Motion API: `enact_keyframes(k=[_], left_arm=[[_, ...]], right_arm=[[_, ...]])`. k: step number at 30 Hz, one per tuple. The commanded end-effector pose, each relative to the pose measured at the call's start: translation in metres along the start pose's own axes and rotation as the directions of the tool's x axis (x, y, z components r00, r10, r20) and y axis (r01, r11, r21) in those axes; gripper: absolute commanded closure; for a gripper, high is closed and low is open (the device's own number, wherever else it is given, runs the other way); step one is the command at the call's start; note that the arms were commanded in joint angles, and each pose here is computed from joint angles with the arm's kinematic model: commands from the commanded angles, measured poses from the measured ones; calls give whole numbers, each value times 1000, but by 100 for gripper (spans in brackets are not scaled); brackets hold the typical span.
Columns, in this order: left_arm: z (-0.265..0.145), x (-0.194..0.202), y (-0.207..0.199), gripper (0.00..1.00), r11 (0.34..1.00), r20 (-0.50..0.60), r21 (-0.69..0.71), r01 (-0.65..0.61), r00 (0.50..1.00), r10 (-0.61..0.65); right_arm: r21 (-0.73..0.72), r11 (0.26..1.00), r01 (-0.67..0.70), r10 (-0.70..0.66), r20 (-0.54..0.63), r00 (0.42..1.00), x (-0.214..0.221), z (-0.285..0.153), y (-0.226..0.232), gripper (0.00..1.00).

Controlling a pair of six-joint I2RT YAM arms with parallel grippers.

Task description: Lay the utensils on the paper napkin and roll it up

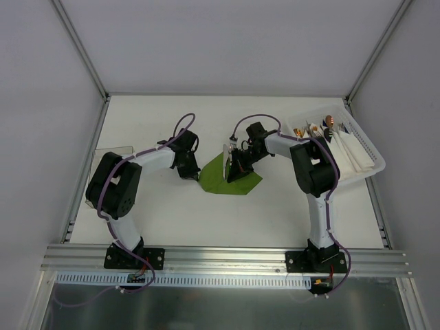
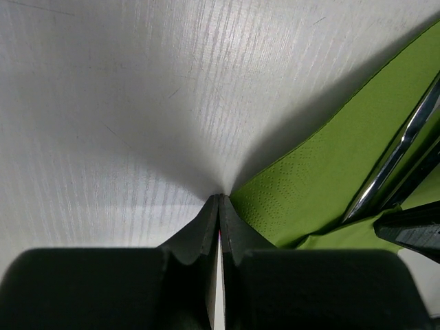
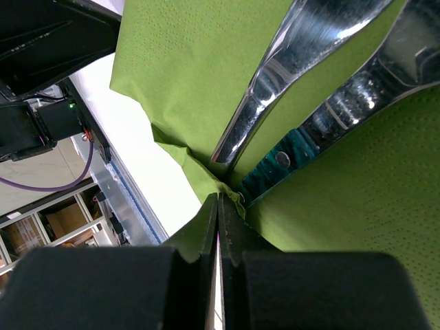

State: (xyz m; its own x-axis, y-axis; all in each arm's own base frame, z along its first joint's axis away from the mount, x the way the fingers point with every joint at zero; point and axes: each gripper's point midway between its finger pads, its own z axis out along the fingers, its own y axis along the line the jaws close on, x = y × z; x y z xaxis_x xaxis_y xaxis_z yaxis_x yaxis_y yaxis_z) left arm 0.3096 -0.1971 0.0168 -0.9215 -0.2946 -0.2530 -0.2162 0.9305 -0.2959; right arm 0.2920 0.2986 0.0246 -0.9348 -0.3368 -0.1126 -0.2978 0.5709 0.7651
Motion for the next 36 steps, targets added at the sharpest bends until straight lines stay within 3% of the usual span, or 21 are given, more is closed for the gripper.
enact_keyframes(k=[1,10,18,23,24,27,30,36], left_arm=[[-21,-6,-22,100,996,30,87,-14,999,11],[-47,-18,-26,100,991,133,131,6,991,-23],[-42,-10,-38,100,980,90,201,2,996,-21],[-33,-13,-28,99,984,85,175,26,996,-41],[-33,-14,-25,81,984,85,173,32,995,-48],[-30,-16,-9,51,984,65,162,76,994,-88],[-26,-19,1,45,978,49,194,80,995,-91],[-11,-28,3,47,945,-9,300,131,991,-135]], right_arm=[[80,997,2,-2,-1,1000,-2,4,-16,100],[81,997,3,-3,-1,1000,-2,4,-17,100],[82,997,6,-6,-2,1000,-2,4,-16,100],[82,997,5,-5,-5,1000,-1,4,-16,100],[83,997,4,-4,-3,1000,-1,3,-17,100],[82,997,5,-5,-5,1000,-2,4,-17,100],[82,997,6,-6,-4,1000,-2,4,-16,100],[86,996,-3,4,-4,1000,-2,4,-17,100]])
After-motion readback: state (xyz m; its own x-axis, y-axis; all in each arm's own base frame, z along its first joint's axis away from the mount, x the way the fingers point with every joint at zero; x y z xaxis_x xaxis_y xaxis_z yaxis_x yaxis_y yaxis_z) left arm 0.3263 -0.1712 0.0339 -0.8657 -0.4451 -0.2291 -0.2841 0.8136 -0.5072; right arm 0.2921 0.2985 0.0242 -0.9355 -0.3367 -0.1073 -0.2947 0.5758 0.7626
